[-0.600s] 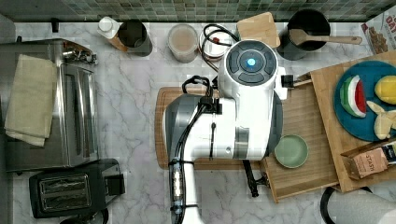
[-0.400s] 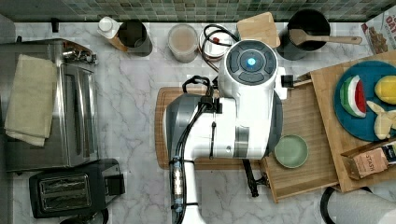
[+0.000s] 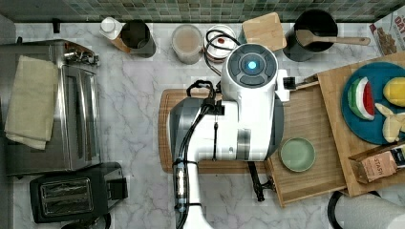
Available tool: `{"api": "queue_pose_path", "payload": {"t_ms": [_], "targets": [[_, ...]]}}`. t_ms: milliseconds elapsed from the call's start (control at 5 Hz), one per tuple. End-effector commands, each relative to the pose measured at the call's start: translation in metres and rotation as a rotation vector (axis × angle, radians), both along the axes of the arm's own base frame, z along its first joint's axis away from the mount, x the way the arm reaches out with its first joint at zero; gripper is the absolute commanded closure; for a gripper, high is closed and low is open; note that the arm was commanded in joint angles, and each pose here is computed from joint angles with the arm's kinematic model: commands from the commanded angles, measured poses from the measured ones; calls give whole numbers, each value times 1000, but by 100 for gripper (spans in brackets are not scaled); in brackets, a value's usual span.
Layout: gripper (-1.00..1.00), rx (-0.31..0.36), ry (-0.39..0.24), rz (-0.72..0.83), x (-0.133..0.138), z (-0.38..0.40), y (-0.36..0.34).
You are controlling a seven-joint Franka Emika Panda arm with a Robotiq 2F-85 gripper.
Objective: Close the drawer.
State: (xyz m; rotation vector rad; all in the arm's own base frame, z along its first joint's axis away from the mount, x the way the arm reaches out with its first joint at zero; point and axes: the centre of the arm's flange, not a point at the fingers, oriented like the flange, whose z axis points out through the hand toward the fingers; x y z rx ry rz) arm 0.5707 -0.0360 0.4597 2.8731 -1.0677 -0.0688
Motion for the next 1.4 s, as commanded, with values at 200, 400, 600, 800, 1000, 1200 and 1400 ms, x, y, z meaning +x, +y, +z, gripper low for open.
{"api": "queue_pose_path", "payload": {"t_ms": [200,400,600,800,1000,1200,1400], "targets": [[100,41,-124,383,-49,6,80],[100,97,-123,546,-65,-23,74],[100,106,-49,680,-74,-49,68],[100,13,-72,881,-94,-77,63],[100,-30,-42,941,-109,-106,60],[100,-19,6,955,-117,-130,55],[100,-31,25,987,-131,-152,47]]}}
